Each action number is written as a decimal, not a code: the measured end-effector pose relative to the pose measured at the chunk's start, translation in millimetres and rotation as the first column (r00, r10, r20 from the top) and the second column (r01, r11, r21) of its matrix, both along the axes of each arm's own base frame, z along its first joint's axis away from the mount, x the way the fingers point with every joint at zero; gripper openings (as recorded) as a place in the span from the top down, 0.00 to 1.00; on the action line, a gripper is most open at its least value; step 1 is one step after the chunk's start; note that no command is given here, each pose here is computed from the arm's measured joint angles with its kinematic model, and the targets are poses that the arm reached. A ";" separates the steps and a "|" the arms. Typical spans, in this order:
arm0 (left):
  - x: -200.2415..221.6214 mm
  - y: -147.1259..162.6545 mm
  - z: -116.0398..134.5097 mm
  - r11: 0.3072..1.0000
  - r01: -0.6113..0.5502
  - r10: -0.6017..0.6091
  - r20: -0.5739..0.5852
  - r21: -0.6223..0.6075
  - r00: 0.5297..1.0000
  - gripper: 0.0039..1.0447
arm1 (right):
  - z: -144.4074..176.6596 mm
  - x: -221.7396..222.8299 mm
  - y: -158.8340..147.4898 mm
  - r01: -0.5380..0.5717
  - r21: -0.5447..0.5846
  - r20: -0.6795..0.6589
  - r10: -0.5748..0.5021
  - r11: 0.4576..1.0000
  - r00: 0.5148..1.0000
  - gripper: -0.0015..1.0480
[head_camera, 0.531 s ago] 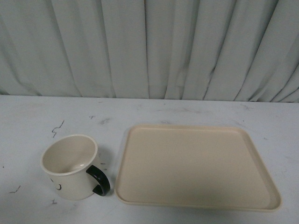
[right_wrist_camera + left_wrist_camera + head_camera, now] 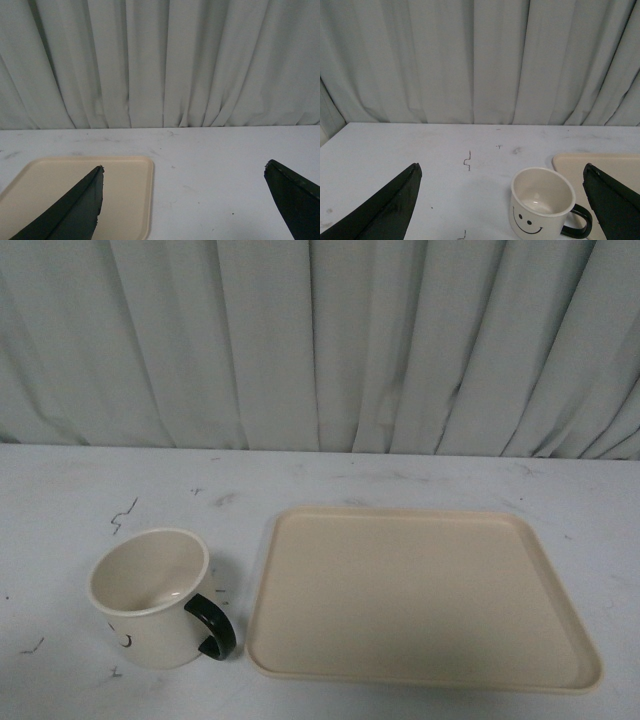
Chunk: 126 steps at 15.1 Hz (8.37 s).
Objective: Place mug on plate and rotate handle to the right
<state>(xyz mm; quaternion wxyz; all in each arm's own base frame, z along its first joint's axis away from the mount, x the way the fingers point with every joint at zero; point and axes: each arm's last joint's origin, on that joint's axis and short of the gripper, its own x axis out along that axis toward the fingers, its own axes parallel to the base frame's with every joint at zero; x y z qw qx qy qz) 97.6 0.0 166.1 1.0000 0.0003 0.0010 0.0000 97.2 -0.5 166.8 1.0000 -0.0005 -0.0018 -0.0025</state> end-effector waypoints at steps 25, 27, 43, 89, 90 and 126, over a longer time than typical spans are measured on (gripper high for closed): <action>193.7 -19.7 5.2 0.974 0.197 -0.215 -0.703 -0.109 0.678 0.06 | 0.0 0.0 0.0 0.000 0.000 0.000 0.000 1.000 1.000 0.06; 207.5 -17.3 -27.1 0.979 0.131 -0.202 -0.784 -0.155 0.587 0.06 | 0.0 0.0 0.0 0.000 0.000 0.000 0.000 1.000 1.000 0.06; 222.9 -19.9 -66.1 0.996 0.041 -0.087 -0.798 -0.078 0.596 0.13 | 0.0 0.0 0.0 0.000 0.000 0.000 0.000 1.000 1.000 0.06; 221.1 -220.6 -59.8 0.965 0.165 -0.262 -0.755 -0.203 0.601 0.38 | 0.0 0.0 0.0 0.000 0.000 0.000 0.000 1.000 1.000 0.06; 218.7 -223.1 -54.2 0.963 0.181 -0.269 -0.755 -0.200 0.598 0.28 | 0.0 0.0 0.0 0.000 0.000 0.000 0.000 1.000 1.000 0.06; 25.8 -0.3 3.2 1.000 0.003 -0.003 0.008 -0.014 1.000 0.99 | 0.0 0.0 0.0 0.000 0.000 0.000 0.000 1.000 1.000 0.06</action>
